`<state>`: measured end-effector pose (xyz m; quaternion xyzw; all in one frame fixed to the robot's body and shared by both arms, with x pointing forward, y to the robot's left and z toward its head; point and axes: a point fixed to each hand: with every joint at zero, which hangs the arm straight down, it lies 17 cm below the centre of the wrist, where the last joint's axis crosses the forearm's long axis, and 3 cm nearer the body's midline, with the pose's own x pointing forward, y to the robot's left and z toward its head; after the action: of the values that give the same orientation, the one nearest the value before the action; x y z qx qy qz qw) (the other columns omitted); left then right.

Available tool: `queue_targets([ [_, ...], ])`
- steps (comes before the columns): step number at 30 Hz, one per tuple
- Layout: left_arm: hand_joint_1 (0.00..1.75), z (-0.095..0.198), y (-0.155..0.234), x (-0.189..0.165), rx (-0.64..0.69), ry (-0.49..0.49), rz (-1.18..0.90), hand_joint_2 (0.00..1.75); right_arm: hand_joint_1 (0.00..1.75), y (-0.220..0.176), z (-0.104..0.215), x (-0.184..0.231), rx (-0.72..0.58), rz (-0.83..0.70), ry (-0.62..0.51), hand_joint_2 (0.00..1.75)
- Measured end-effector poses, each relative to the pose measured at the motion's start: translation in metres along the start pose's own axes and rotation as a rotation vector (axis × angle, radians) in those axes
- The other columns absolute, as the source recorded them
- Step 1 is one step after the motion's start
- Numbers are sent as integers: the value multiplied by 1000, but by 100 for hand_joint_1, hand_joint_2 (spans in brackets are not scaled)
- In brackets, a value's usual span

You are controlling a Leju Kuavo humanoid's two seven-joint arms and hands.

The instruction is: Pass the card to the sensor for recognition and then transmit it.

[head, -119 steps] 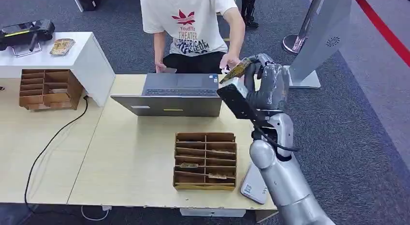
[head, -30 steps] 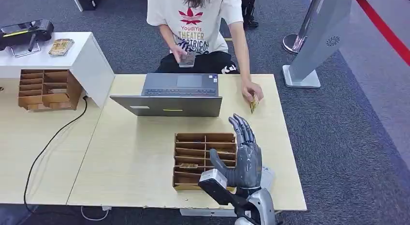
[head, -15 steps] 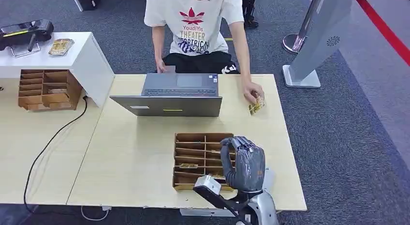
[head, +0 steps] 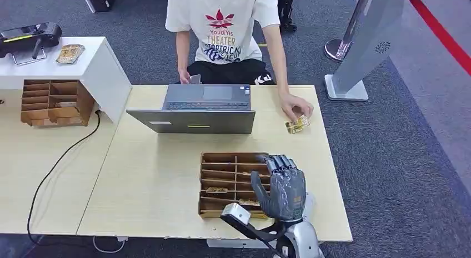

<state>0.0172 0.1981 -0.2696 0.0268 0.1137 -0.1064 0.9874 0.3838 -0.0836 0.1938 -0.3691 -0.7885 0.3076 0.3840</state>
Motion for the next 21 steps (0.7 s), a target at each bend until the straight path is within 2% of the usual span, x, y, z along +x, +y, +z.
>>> queue_targets([
  [1,0,0,0,0,-1,0,0,0,80,1,0,-1,3,9,2,175],
  [2,0,0,0,0,0,0,1,0,93,2,0,-2,5,16,2,175],
  [4,0,0,0,0,-1,0,2,0,94,3,0,-2,10,25,-2,175],
  [5,0,0,0,0,-2,0,3,0,103,5,1,-2,14,28,-3,175],
  [7,0,0,-1,0,-3,0,6,0,108,8,1,-2,22,32,-2,175],
  [8,0,0,-1,0,-4,0,8,0,133,9,2,-2,27,35,-3,175],
  [10,0,0,-1,0,-6,1,12,0,134,12,2,-1,35,38,-6,175],
  [18,0,0,-2,1,-9,-2,15,0,129,22,3,-1,63,52,-15,175],
  [19,0,0,-2,1,-9,-2,15,0,115,22,3,-2,65,53,-13,175],
  [20,0,0,-2,1,-9,-4,16,0,93,23,3,-2,66,55,-12,175],
  [21,0,0,-2,1,-9,-5,16,0,84,24,3,-2,68,57,-12,175],
])
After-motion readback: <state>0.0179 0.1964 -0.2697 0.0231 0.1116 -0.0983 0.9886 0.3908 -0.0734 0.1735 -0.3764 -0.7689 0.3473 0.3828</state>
